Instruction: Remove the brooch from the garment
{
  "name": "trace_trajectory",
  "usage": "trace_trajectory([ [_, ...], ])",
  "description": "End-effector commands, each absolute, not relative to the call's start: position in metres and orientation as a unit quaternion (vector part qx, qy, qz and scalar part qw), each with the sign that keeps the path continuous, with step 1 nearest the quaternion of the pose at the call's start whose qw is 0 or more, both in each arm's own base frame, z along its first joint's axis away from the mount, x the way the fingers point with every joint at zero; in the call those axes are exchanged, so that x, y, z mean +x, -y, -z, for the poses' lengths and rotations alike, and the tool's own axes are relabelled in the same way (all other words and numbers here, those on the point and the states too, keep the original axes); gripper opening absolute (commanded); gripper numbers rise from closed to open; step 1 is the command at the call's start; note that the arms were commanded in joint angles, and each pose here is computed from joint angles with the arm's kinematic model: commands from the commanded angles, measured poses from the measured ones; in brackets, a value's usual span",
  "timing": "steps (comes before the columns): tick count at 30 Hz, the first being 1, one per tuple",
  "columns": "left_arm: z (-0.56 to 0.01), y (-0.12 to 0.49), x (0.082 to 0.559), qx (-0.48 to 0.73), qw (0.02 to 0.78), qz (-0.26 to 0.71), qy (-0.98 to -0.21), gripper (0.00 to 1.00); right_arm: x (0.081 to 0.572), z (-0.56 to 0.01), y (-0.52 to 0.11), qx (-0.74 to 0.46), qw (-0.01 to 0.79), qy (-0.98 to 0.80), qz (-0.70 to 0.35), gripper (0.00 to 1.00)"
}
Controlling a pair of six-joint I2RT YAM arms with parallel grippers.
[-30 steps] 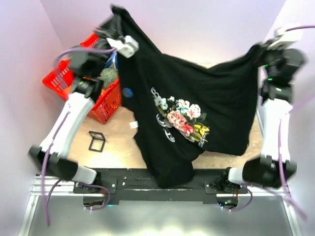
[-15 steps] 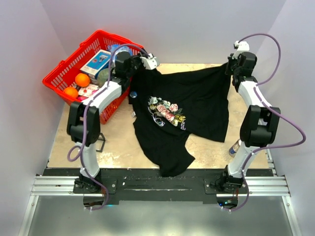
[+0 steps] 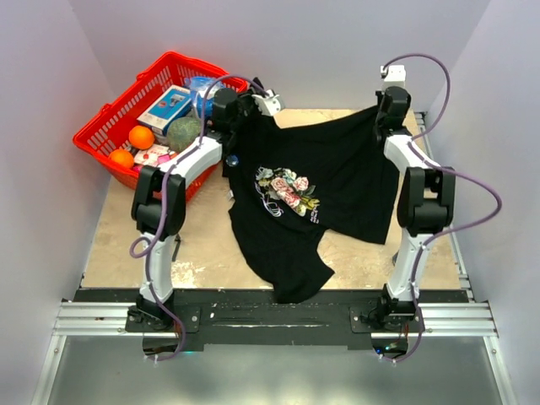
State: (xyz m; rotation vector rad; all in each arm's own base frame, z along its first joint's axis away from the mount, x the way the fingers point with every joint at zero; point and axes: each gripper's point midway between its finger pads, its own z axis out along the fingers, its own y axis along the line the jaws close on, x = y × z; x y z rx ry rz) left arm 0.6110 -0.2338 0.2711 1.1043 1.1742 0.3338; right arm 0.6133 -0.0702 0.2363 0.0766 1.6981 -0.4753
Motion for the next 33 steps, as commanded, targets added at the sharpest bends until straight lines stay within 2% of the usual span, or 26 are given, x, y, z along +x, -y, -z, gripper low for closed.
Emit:
trace_trajectory([
  [1,-0.312,0.248,0.631,0.439,0.739,-0.147,-0.49,0.0,0.621,-0.261,0.116,0.082,0.648,-0.696,0.298,0.0],
  [4,-0.318,0.263,0.65,0.427,0.751,-0.151,-0.48,0.04,0.632,-0.258,0.141,0.094,0.632,-0.686,0.348,0.0],
  [5,-0.296,0.269,0.659,0.433,0.743,-0.152,-0.487,0.07,0.639,-0.235,0.149,0.096,0.614,-0.698,0.356,0.0],
  [6,-0.296,0.268,0.663,0.427,0.746,-0.164,-0.484,0.16,0.642,-0.232,0.152,0.101,0.612,-0.7,0.354,0.03],
  [8,-0.296,0.271,0.669,0.412,0.754,-0.173,-0.481,0.34,0.652,-0.238,0.145,0.079,0.624,-0.702,0.334,0.22],
  [9,-0.305,0.267,0.668,0.395,0.762,-0.182,-0.48,0.5,0.655,-0.242,0.139,0.073,0.631,-0.704,0.318,0.34],
  [10,-0.308,0.27,0.666,0.393,0.764,-0.18,-0.479,0.57,0.661,-0.238,0.124,0.039,0.63,-0.725,0.277,0.43],
  [12,-0.328,0.27,0.65,0.381,0.774,-0.161,-0.48,0.66,0.661,-0.266,0.104,0.033,0.651,-0.726,0.218,0.61],
  [13,-0.314,0.272,0.641,0.39,0.765,-0.146,-0.492,0.74,0.657,-0.26,0.092,0.013,0.64,-0.745,0.189,0.64],
  [14,-0.35,0.269,0.621,0.381,0.78,-0.136,-0.477,0.76,0.655,-0.266,0.075,-0.016,0.647,-0.748,0.151,0.66],
  [15,-0.355,0.271,0.608,0.378,0.783,-0.111,-0.482,0.78,0.644,-0.289,0.062,-0.032,0.658,-0.741,0.127,0.68],
  [16,-0.331,0.276,0.593,0.391,0.765,-0.09,-0.503,0.79,0.634,-0.286,0.051,-0.053,0.648,-0.753,0.103,0.68],
  [17,-0.367,0.27,0.567,0.381,0.779,-0.075,-0.492,0.79,0.622,-0.264,0.025,-0.101,0.629,-0.77,0.045,0.68],
  [18,-0.355,0.276,0.549,0.39,0.762,-0.03,-0.516,0.75,0.605,-0.275,0.015,-0.14,0.627,-0.766,0.035,0.66],
  [19,-0.323,0.276,0.533,0.409,0.731,-0.001,-0.546,0.73,0.584,-0.237,0.005,-0.165,0.581,-0.797,0.011,0.65],
  [20,-0.338,0.272,0.508,0.417,0.727,0.02,-0.545,0.7,0.571,-0.226,-0.002,-0.18,0.564,-0.806,-0.007,0.66],
  [21,-0.307,0.276,0.486,0.446,0.682,0.063,-0.576,0.63,0.556,-0.215,-0.014,-0.226,0.546,-0.806,-0.03,0.66],
  [22,-0.272,0.273,0.468,0.46,0.643,0.085,-0.606,0.61,0.527,-0.187,-0.021,-0.251,0.493,-0.831,-0.053,0.66],
  [23,-0.269,0.27,0.448,0.473,0.626,0.103,-0.611,0.57,0.511,-0.174,-0.025,-0.277,0.467,-0.837,-0.061,0.66],
  [24,-0.24,0.271,0.424,0.507,0.577,0.134,-0.626,0.5,0.496,-0.163,-0.029,-0.31,0.446,-0.836,-0.074,0.66],
  [25,-0.209,0.267,0.404,0.523,0.537,0.151,-0.644,0.48,0.469,-0.139,-0.033,-0.318,0.403,-0.853,-0.096,0.65],
  [28,-0.174,0.265,0.371,0.543,0.487,0.186,-0.659,0.4,0.424,-0.101,-0.036,-0.373,0.328,-0.86,-0.119,0.55],
  [30,-0.155,0.273,0.362,0.549,0.466,0.203,-0.664,0.32,0.409,-0.089,-0.032,-0.405,0.307,-0.853,-0.113,0.46],
  [32,-0.135,0.28,0.358,0.559,0.449,0.209,-0.664,0.29,0.398,-0.078,-0.026,-0.414,0.294,-0.856,-0.101,0.36],
  [33,-0.129,0.288,0.353,0.57,0.442,0.214,-0.659,0.26,0.396,-0.074,-0.024,-0.424,0.292,-0.852,-0.093,0.35],
])
